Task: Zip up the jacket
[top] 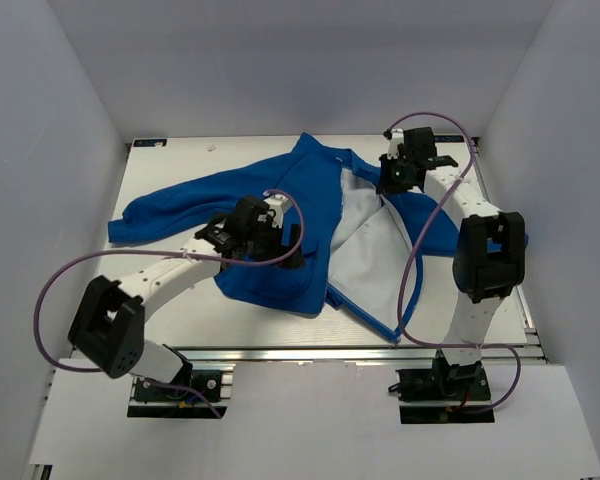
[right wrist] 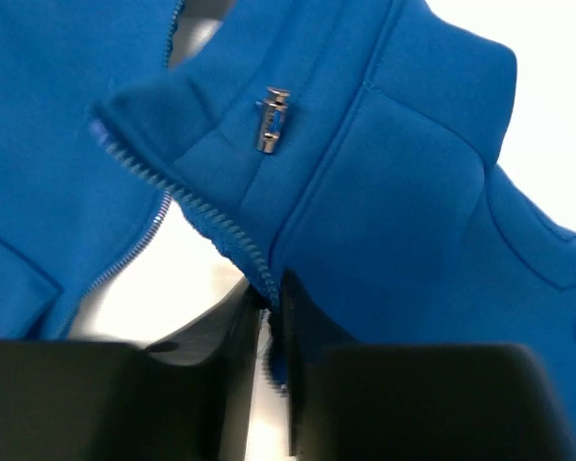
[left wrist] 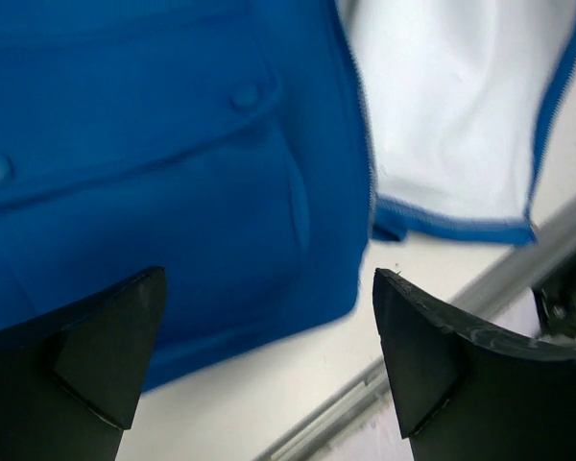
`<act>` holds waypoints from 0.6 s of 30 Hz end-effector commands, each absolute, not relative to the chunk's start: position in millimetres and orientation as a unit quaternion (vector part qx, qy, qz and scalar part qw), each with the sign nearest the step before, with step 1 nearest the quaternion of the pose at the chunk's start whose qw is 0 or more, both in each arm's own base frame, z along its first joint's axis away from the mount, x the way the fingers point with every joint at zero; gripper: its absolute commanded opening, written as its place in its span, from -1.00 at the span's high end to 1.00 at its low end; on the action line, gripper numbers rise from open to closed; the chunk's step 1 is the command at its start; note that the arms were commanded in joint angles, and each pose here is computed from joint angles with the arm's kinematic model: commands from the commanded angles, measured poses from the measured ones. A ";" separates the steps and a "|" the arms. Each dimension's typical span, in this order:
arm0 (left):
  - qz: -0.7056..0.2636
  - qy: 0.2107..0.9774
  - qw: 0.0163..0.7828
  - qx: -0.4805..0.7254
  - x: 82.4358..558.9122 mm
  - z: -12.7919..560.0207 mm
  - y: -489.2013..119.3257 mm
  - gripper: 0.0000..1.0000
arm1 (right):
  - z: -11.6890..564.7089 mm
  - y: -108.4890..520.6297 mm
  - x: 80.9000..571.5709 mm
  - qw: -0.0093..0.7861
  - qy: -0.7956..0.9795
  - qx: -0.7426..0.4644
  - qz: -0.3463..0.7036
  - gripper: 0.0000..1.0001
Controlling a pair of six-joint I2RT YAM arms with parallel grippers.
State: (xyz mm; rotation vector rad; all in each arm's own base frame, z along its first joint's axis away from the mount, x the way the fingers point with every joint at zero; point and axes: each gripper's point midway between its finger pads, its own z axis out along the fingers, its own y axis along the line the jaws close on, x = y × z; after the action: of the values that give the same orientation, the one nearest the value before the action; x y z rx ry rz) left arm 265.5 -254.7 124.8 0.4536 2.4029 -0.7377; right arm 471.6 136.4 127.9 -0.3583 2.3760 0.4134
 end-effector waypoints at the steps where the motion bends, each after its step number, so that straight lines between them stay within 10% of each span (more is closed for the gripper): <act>1: -0.259 0.899 0.316 0.157 295.4 136.0 -263.7 -0.96 | 145.3 129.4 485.3 0.370 0.912 -0.110 0.139 1.00; 18: -0.276 0.941 0.197 -0.005 345.9 14.5 -227.6 -0.96 | 251.0 121.6 522.1 0.434 0.883 0.099 0.147 1.00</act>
State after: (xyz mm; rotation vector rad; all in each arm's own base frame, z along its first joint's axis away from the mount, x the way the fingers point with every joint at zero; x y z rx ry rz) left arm 350.1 -241.2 43.4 0.0869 2.5626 -0.7654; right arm 508.0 118.0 229.1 0.0929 2.2373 0.3276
